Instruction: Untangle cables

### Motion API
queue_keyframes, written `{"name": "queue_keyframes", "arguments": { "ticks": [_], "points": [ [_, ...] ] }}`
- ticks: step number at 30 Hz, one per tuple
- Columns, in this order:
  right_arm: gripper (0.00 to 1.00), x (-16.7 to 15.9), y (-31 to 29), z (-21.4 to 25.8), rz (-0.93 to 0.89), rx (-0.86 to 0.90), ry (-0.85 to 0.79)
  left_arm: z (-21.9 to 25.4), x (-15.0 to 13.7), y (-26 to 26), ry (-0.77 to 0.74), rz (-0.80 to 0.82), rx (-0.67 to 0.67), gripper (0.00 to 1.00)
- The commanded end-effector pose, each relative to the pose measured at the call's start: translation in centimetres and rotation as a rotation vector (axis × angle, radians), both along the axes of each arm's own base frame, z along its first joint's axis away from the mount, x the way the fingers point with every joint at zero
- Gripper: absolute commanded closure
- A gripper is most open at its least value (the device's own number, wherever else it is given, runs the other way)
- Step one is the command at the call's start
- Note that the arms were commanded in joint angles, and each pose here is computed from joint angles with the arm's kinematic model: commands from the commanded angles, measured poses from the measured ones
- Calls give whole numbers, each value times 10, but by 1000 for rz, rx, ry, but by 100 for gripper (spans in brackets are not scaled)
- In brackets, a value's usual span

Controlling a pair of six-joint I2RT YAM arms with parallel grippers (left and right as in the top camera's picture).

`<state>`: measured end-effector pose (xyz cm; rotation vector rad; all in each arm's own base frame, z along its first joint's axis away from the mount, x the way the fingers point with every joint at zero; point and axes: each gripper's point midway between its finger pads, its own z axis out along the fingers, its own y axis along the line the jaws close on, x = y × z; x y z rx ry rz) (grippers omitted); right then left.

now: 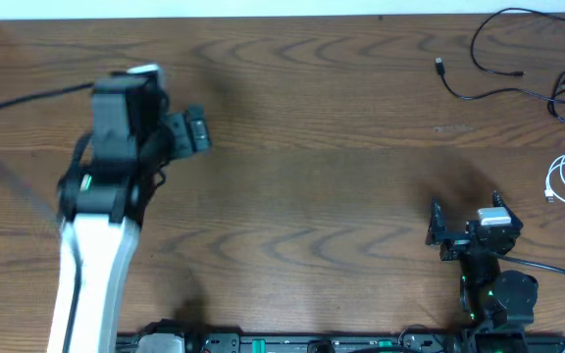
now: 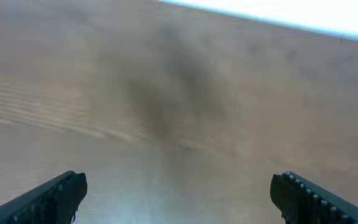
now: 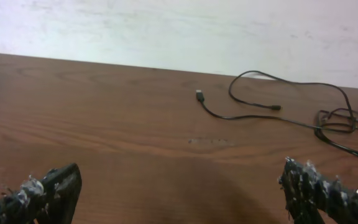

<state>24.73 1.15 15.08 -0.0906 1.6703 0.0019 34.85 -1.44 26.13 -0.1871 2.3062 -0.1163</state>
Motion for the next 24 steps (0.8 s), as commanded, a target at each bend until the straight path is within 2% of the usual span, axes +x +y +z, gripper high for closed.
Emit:
{"name": "queue_keyframes", "arguments": {
  "ticks": [1, 5, 11, 15, 24],
  "points": [
    [1, 0, 0, 0, -2, -2, -2, 26, -30, 27, -157, 86, 41, 1],
    [1, 0, 0, 0, -2, -2, -2, 36, -52, 31, -313, 102, 36, 1],
    [1, 0, 0, 0, -2, -2, -2, 31, -65, 9, -643, -32, 23, 1],
    [1, 0, 0, 0, -2, -2, -2, 2, -78, 8, -709, -50, 48, 1],
    [1, 0, 0, 0, -2, -2, -2, -65, -95, 6, -698, -115, 176, 1]
  ]
}}
